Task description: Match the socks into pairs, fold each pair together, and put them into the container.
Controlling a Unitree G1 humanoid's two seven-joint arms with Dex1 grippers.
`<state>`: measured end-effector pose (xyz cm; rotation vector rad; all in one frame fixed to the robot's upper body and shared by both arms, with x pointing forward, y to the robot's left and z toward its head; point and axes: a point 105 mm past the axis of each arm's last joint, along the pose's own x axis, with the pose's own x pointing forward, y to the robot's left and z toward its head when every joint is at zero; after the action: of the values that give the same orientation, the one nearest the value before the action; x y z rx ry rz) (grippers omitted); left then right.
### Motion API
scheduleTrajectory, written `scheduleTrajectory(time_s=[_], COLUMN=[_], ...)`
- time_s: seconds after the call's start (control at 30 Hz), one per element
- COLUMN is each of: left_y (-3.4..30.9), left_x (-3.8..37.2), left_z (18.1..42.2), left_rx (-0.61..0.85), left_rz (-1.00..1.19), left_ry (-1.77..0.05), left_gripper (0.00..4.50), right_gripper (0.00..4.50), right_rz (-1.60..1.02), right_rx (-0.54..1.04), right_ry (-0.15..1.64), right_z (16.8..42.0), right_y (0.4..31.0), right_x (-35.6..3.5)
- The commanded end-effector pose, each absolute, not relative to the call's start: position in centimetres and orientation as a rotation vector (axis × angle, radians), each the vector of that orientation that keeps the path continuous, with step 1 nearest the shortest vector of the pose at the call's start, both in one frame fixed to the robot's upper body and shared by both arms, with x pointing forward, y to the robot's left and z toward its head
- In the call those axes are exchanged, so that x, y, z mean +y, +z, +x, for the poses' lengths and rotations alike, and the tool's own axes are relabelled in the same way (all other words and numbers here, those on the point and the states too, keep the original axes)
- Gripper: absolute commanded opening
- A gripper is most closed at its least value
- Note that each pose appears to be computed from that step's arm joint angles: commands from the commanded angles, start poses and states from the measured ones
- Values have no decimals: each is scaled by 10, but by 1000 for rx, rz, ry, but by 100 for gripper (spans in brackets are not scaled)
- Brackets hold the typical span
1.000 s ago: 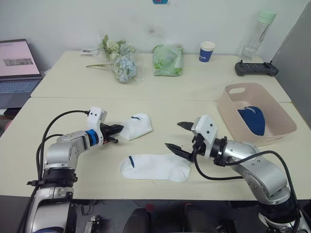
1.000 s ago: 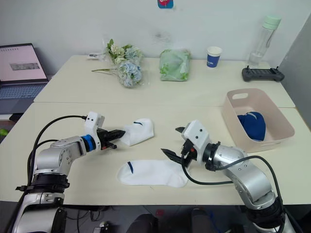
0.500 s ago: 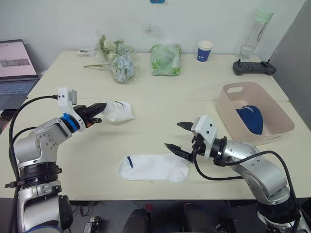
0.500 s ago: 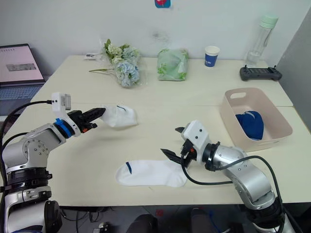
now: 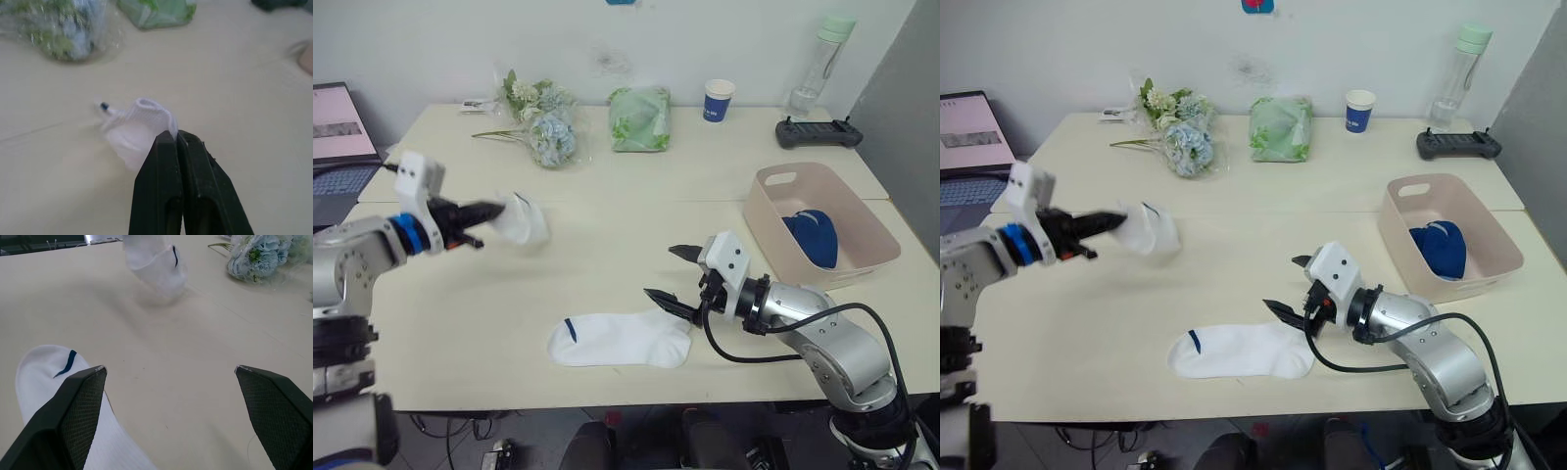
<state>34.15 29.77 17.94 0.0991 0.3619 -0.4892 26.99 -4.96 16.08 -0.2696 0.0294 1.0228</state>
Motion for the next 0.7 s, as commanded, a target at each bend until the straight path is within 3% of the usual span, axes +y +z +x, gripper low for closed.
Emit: scheduleTrajectory(time_s=[0.03, 0.43, 0.57, 0.7], left_y=[207, 286, 292, 273], left_x=[320, 335, 325, 291], left_z=[345, 355, 360, 367], left_rx=[285, 130, 125, 143], left_rz=[226, 427, 445, 387], left_ry=[-414, -353, -383, -491], left_gripper=[2, 2, 2, 2], right_gripper=[450, 450, 450, 450], right_rz=[-273, -275, -275, -276], right_rx=[-33, -37, -36, -37], right_ry=[1060, 1066, 1065, 1064], right_z=[266, 267, 267, 267], right_y=[172, 171, 171, 171], right_x=[-44, -43, -44, -43])
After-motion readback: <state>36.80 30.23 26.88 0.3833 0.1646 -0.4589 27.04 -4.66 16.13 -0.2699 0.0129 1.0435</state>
